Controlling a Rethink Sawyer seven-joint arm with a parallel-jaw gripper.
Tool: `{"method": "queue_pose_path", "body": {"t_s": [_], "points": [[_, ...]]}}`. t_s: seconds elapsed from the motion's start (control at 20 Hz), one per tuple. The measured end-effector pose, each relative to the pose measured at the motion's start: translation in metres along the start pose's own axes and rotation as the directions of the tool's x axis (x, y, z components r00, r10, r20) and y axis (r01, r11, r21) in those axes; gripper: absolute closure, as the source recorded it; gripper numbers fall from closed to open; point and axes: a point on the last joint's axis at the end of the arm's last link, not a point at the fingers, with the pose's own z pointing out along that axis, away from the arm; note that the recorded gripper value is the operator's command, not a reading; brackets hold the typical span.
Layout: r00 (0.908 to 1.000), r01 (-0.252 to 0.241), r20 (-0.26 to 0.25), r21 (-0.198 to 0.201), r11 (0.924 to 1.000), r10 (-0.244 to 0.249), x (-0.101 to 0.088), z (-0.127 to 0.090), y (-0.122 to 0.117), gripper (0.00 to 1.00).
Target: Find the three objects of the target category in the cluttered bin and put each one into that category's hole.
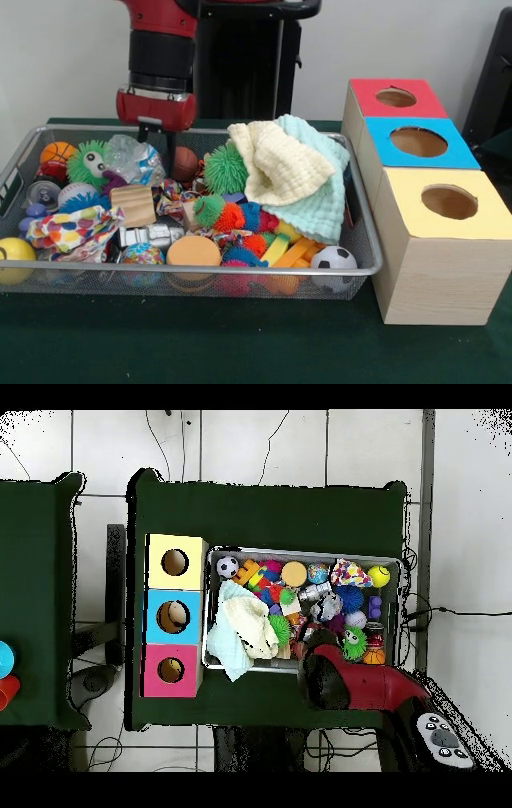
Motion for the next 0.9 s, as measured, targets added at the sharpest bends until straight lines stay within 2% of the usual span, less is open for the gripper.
{"method": "queue_pose_path", "body": {"t_s": [0.4,0.85,0.9], "points": [[0.9993,0.035,0.009,0.016,0.9993,-0.035,-0.003,0.025,-0.018,1.0],[0.9977,0.063,0.023,0.022,0.9978,-0.063,-0.006,0.035,-0.034,1.0],[0.9975,0.065,0.026,0.023,0.9976,-0.066,-0.007,0.036,-0.036,0.0]]}}
